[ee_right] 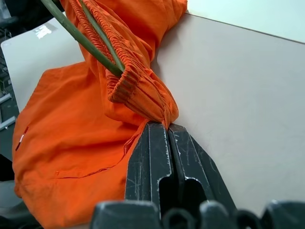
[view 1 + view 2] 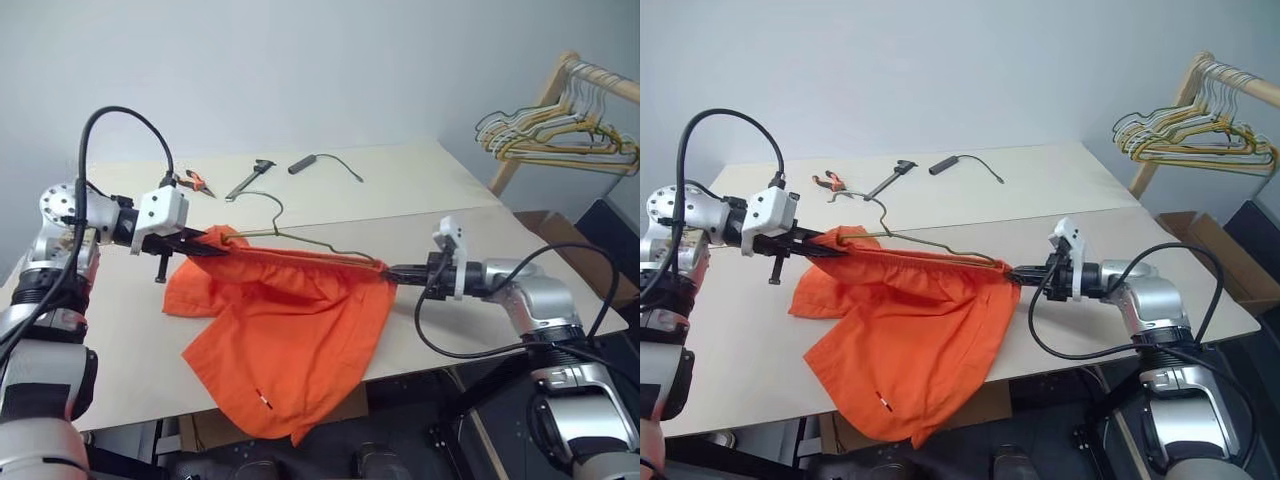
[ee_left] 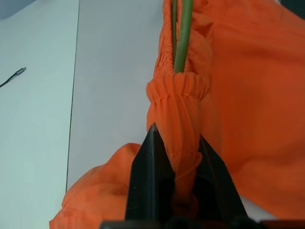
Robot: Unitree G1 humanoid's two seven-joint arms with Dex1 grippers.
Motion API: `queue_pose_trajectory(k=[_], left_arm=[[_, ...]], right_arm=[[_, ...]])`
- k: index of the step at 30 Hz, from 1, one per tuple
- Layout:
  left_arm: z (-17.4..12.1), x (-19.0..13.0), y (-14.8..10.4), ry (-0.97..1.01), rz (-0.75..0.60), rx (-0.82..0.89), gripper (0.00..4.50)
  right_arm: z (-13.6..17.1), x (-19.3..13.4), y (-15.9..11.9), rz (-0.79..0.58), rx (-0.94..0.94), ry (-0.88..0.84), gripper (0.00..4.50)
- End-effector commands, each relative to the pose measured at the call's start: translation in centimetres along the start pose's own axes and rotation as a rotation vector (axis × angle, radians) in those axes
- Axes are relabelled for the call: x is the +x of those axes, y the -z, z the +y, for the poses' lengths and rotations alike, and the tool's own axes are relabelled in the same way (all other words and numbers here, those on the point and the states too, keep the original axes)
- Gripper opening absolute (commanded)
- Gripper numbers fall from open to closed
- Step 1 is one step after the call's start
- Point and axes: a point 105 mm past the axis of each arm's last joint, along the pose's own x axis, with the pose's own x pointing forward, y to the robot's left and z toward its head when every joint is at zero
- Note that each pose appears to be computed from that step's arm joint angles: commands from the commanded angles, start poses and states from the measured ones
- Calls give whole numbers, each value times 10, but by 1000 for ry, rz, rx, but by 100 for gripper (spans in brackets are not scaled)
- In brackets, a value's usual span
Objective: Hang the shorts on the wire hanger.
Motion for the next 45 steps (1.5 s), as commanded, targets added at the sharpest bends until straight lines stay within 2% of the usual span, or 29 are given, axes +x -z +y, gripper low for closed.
queue_pose_trajectory(k=[1,3,8,13,20,32,37,45], left_arm=[[13,-18,-4,-84,49,36,0],[14,-14,-5,-75,63,43,0],[17,-13,5,-90,134,28,0],[19,-19,11,-117,168,22,0],[21,-19,11,-120,198,49,0],[38,4,-13,-130,187,160,0],[43,13,-24,-132,138,178,0],[42,15,-19,-138,151,186,0]], right_arm=[[-11,-23,-11,55,-115,87,1],[-6,-20,-19,81,-189,79,1],[-7,-20,-27,137,-235,84,1],[-15,-27,-17,197,-230,104,1],[-11,-21,-30,200,-290,86,1],[22,5,-83,240,-620,42,1],[30,17,-87,282,-687,41,1],[24,30,-91,250,-727,110,1]])
